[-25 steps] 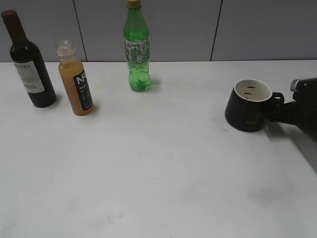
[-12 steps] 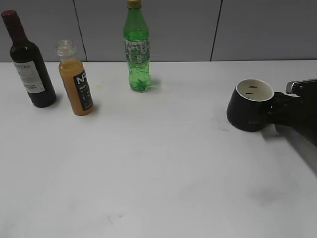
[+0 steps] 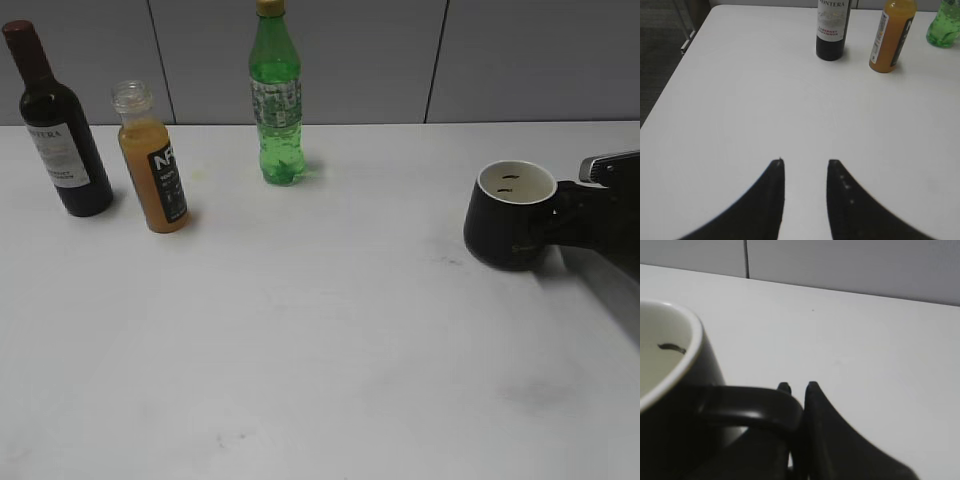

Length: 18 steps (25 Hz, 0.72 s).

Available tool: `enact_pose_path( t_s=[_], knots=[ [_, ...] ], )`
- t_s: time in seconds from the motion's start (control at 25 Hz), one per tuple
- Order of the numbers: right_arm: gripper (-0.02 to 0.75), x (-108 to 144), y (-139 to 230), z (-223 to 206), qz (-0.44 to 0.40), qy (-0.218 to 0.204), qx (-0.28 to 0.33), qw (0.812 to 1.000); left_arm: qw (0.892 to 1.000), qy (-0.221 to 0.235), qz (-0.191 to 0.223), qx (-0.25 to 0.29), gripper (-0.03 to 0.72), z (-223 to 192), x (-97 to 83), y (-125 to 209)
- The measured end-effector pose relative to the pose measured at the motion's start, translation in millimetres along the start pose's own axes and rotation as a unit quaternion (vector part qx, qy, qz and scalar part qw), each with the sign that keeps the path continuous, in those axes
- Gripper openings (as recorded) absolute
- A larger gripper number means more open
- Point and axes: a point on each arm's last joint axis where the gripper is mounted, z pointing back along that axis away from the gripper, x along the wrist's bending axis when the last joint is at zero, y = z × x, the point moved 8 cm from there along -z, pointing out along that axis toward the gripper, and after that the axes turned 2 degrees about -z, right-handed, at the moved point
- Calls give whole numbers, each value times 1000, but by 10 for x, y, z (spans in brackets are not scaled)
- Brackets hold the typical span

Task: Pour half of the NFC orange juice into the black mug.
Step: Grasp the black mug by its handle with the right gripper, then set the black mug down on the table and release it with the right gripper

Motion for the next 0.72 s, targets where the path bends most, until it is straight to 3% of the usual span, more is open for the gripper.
enact_pose_path(
  t_s=[0.28,0.44,0.72],
  knots=[
    [43,268,-525,114,20,-24,-48,998,1000,0,0,0,235,0,0,0],
    [43,700,-739,211,18,-62,-71,995,1000,0,0,0,235,0,0,0],
    [43,1699,-791,436,11,-150,-77,986,1000,0,0,0,235,0,0,0]
  ],
)
